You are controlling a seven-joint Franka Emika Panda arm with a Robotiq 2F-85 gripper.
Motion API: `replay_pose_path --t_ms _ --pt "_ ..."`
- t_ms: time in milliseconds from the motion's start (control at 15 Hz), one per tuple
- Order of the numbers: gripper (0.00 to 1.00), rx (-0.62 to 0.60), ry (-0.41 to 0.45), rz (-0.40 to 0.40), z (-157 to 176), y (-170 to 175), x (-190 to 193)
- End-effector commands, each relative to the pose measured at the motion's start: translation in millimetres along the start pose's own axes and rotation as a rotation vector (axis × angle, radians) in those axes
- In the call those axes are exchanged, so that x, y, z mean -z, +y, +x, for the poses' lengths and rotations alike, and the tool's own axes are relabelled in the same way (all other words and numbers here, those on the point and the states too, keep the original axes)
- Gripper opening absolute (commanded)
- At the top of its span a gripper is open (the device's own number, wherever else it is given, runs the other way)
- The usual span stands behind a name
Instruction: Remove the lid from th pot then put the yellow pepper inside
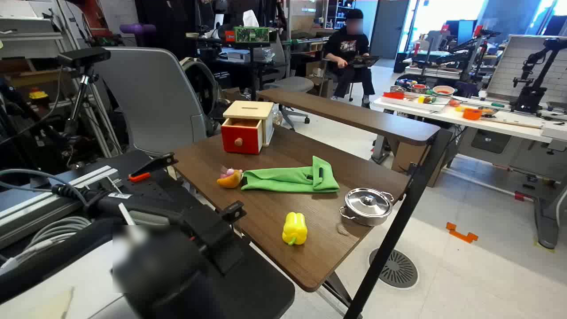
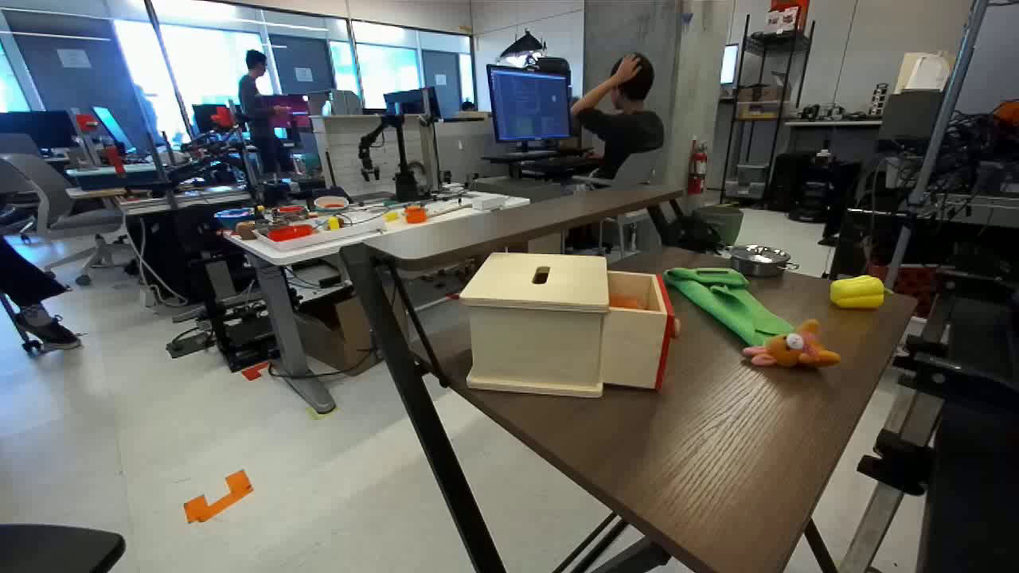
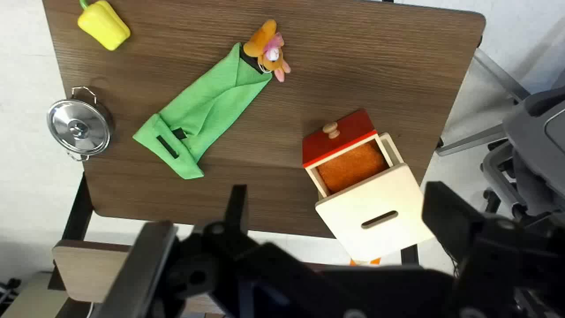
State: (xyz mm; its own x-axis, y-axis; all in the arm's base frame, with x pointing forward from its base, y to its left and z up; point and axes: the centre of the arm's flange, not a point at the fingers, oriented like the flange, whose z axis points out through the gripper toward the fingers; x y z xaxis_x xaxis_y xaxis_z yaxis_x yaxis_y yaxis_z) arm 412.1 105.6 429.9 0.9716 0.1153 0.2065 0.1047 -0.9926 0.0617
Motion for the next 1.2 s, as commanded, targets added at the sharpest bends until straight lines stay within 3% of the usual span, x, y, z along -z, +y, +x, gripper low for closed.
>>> replay_pose_path --t_ms 0,333,533,1133 --pt "1.0 0.0 0.0 0.0 0 0 0" --pt "1.0 0.0 0.0 0.0 0 0 0" --pt "1.0 -0.038 0.046 0.014 5 19 -10" --pt "1.0 -0.209 -0.005 0.026 12 127 -124"
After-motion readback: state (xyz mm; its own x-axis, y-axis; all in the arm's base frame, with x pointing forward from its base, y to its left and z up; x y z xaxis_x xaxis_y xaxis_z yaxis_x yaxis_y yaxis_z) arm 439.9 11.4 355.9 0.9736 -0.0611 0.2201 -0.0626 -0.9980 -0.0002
